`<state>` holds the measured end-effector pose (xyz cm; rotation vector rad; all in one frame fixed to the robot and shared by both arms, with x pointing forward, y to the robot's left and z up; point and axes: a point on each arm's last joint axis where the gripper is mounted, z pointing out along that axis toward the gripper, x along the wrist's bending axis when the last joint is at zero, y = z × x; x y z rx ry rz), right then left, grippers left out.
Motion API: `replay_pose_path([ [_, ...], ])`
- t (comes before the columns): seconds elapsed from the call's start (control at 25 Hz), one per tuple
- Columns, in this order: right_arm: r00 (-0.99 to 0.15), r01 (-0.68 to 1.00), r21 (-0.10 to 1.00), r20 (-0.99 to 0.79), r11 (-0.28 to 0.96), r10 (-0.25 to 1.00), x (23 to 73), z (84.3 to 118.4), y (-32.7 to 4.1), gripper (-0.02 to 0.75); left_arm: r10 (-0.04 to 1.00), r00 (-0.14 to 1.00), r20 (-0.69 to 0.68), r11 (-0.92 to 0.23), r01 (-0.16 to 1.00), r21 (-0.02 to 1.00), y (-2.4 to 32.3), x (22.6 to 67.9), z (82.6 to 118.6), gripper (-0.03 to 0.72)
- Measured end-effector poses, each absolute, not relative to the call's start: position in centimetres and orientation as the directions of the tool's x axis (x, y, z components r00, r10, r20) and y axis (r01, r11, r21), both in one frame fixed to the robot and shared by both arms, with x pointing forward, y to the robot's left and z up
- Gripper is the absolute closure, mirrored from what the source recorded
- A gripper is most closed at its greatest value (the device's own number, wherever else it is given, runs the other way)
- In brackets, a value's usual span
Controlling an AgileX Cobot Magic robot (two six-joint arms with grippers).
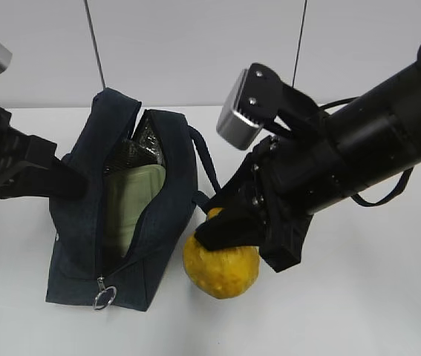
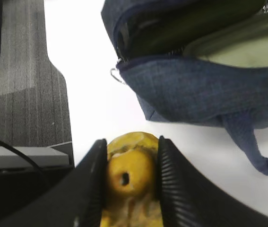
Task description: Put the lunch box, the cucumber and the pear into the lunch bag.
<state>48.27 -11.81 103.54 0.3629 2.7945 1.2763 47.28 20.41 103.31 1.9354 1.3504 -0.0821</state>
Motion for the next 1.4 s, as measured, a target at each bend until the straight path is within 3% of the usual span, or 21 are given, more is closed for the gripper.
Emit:
replay_pose_path([
  [0.4,-0.951,0.185,0.897,0.060,0.402,0.303,48.8,108.1,-10.9,0.478,0.779,0.438,-0.450,-0.150,0.825,0.544,20.4,47.3,103.3,0.703],
  [0.64,-0.912,0.111,0.979,0.033,0.168,0.409,50.6,110.1,-10.5,0.478,0.779,0.438,-0.449,-0.149,0.825,0.545,20.4,47.3,103.3,0.703],
  [1.16,-0.899,0.212,0.957,0.112,0.196,0.423,57.1,103.9,-7.3,0.471,0.780,0.437,-0.448,-0.148,0.825,0.546,20.4,47.3,103.3,0.703],
  [1.4,-0.892,0.245,0.947,0.136,0.209,0.431,58.0,102.2,-6.9,0.349,0.785,0.434,-0.442,-0.142,0.821,0.553,20.5,47.4,103.3,0.703],
])
